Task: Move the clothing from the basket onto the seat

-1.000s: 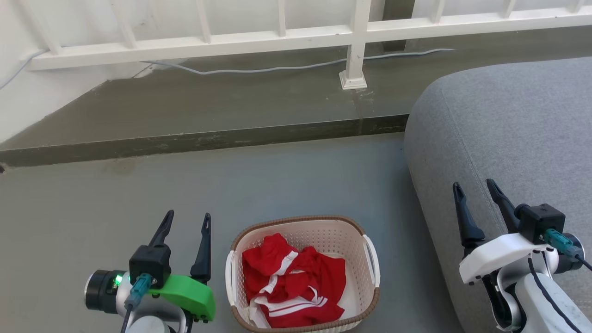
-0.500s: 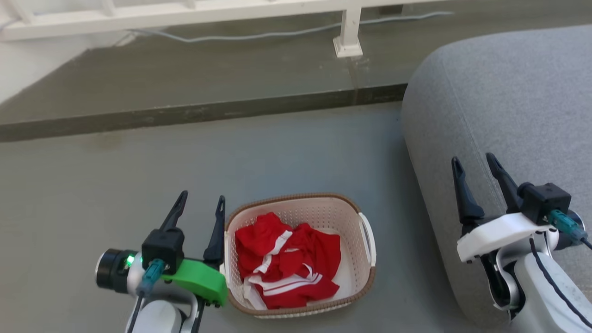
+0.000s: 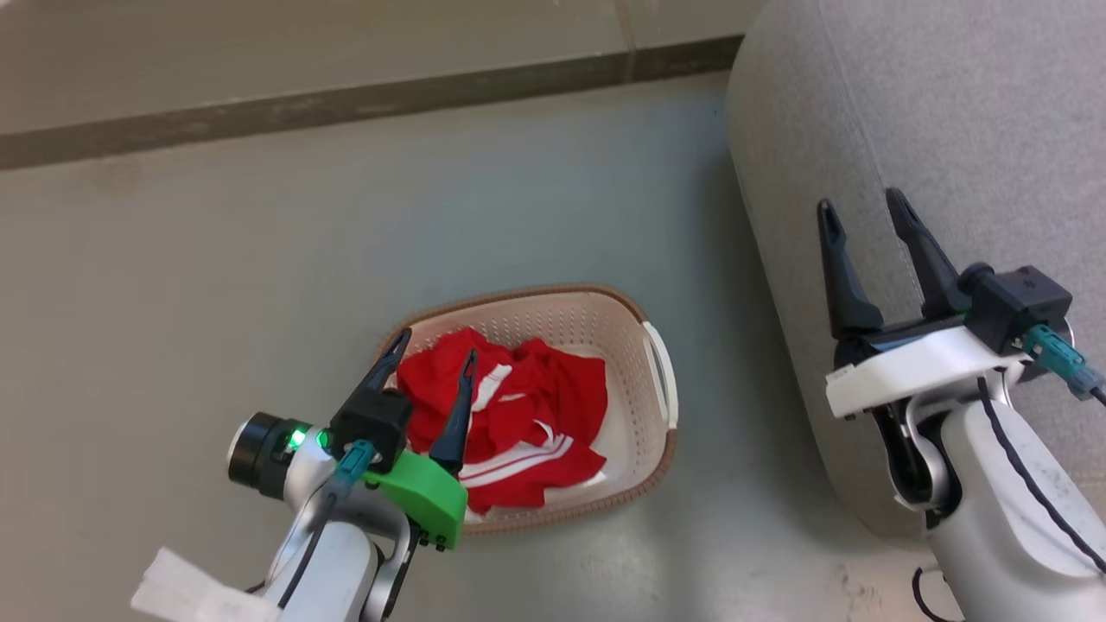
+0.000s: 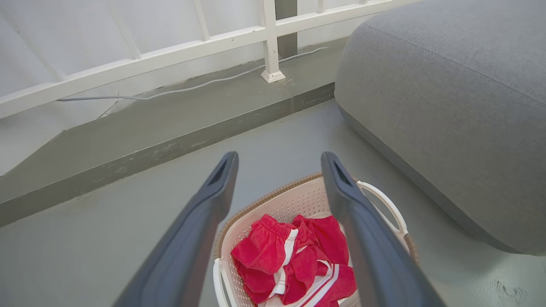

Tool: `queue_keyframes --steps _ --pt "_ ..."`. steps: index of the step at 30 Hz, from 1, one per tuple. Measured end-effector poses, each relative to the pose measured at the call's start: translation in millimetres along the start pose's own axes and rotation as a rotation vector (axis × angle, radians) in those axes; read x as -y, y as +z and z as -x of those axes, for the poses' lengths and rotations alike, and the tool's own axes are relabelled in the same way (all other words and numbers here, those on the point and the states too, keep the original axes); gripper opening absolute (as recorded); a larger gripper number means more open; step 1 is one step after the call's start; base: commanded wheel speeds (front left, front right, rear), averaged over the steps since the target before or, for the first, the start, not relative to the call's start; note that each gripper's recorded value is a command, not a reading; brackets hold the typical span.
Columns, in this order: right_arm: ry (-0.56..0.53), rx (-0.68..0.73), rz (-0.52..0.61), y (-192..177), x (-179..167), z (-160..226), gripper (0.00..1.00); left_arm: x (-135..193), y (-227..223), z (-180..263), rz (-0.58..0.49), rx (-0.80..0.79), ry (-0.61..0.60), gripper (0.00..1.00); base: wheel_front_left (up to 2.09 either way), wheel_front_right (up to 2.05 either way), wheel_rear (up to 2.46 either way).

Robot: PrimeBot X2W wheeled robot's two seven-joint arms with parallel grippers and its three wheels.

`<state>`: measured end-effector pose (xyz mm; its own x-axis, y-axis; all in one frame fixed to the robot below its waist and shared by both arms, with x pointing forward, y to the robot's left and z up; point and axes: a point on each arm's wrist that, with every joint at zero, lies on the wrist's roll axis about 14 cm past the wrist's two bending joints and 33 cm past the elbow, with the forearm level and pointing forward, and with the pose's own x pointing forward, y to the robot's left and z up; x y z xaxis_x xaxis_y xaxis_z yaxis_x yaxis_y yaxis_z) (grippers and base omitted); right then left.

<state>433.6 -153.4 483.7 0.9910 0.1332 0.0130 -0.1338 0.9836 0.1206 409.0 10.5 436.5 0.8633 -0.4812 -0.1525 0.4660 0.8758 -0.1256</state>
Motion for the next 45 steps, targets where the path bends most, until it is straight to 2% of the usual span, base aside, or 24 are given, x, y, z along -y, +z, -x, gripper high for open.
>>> queue_keyframes --steps 9,13,22,27,40,45 --pt "-0.014 0.002 -0.019 -7.7 5.9 -20.7 1.00 17.1 -58.5 -29.2 0.000 -0.188 -0.113 1.00 0.00 0.00 0.00" --pt "-0.022 0.002 -0.034 -12.1 7.8 -27.5 1.00 20.2 -86.9 -40.6 -0.038 -0.274 -0.159 1.00 0.00 0.00 0.00" --pt "-0.083 -0.012 -0.047 -26.1 25.1 -39.7 1.00 1.6 -155.8 -63.2 -0.131 -0.478 -0.211 1.00 0.00 0.00 0.00" --pt "-0.130 -0.044 -0.037 -37.3 41.2 -35.1 1.00 -5.0 -194.3 -66.9 -0.191 -0.582 -0.249 1.00 0.00 0.00 0.00" --pt "-0.237 -0.133 0.001 -62.0 78.6 -14.3 1.00 13.6 -251.4 -80.6 -0.223 -0.715 -0.354 1.00 0.00 0.00 0.00" --pt "-0.243 -0.155 -0.001 -69.7 80.9 -12.1 1.00 3.0 -268.5 -84.3 -0.307 -0.766 -0.369 1.00 0.00 0.00 0.00"
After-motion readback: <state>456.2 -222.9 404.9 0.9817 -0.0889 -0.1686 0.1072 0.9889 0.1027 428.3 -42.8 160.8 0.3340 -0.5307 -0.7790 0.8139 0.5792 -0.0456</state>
